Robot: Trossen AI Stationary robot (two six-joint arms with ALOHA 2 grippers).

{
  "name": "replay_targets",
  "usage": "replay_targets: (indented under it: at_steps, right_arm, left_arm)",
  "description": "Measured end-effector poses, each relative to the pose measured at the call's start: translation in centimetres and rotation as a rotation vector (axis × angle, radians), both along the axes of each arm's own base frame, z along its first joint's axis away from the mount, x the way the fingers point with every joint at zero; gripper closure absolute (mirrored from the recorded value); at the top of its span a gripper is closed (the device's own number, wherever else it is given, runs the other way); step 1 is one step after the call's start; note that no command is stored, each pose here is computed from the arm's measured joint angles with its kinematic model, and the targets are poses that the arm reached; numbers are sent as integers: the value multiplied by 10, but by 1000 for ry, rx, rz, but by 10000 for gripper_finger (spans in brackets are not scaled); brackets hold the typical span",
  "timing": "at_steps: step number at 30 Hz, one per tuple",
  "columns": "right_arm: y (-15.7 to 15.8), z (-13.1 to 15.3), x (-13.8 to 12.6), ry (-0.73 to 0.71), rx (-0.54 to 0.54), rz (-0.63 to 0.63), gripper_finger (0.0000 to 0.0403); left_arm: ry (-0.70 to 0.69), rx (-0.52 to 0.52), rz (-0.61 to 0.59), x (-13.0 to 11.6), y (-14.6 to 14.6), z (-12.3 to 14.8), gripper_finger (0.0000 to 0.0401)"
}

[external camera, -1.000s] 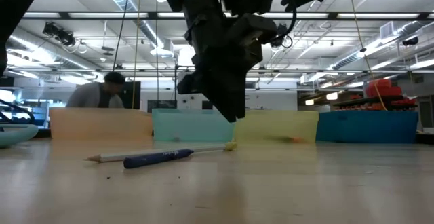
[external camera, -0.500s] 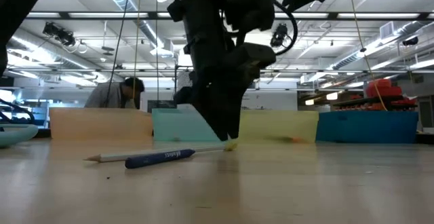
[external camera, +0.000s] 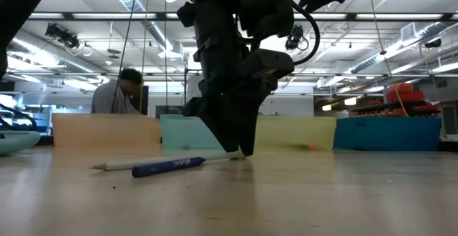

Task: Sort crayons/erasers/pens/pencils in bins
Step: Put the white pencil into the green bin

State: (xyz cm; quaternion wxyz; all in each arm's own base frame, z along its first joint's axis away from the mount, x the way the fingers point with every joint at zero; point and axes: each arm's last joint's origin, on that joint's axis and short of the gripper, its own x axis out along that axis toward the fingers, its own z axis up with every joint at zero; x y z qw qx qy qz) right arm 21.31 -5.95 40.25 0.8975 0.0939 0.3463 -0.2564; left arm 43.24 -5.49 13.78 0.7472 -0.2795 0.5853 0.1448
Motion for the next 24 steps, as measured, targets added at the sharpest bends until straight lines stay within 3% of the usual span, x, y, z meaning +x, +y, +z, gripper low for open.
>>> replay_targets:
  at_steps: [9, 19, 24]
  right_arm:
    - [6, 0, 2, -24, 38, -14, 219]
    - [9, 0, 2, -21, 34, 8, 219]
    - [9, 0, 2, -9, 13, 30, 219]
  left_arm:
    - [24, 37, 7, -2, 1, -3, 296]
    - [22, 48, 15, -3, 2, -1, 367]
    - [6, 46, 17, -3, 2, 4, 364]
